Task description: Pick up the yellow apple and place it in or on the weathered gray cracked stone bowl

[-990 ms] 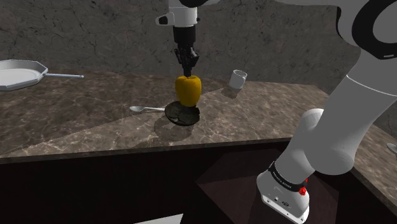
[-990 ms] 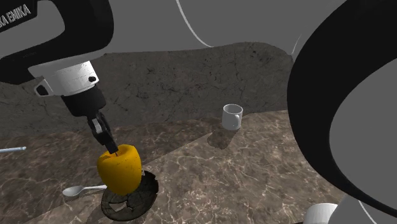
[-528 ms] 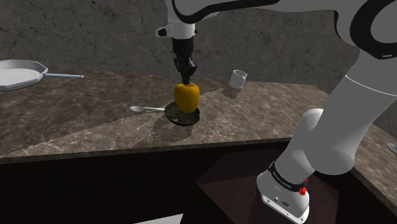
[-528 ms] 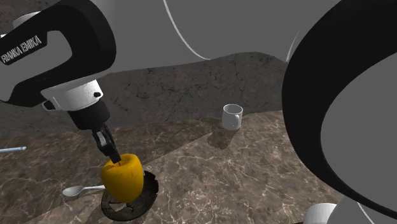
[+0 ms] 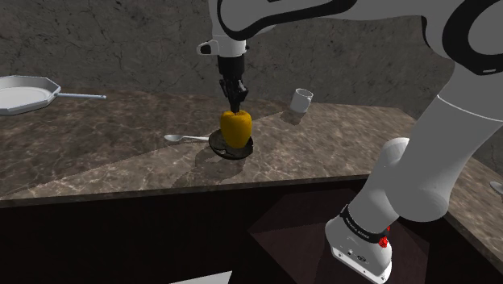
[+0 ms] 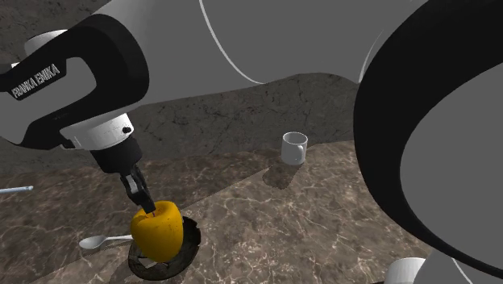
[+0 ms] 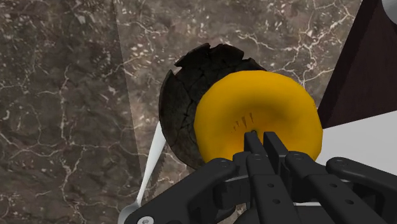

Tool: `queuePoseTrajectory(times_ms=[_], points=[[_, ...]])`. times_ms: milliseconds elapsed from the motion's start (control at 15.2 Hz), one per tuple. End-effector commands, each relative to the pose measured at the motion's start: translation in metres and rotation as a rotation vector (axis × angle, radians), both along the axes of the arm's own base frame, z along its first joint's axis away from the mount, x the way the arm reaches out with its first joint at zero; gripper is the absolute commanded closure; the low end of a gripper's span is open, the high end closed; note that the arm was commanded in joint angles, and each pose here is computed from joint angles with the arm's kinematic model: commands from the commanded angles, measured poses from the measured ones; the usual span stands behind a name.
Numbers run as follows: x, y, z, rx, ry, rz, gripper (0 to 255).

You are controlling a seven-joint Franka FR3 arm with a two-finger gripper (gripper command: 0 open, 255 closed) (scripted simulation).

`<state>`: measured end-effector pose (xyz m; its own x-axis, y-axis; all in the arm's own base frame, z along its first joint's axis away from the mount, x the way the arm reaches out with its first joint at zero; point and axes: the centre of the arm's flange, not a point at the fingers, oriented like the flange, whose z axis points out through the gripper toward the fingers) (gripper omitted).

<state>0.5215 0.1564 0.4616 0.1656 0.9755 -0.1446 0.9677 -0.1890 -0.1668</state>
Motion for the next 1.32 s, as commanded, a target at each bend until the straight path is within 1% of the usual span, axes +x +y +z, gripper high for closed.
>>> queuePoseTrajectory(times_ms=[0,132,198,528,792,1254], points=[[0.0,0.0,0.0,0.0,0.0,0.0,255],[0.0,0.0,0.0,0.0,0.0,0.0,255],[0.0,0.0,0.0,0.0,0.0,0.0,0],[0.0,0.0,0.0,0.0,0.0,0.0,0],[0.009,0.006,0.049,0.0,0.0,0.0,0],[0.009,0.006,0.049,0.0,0.0,0.0,0]])
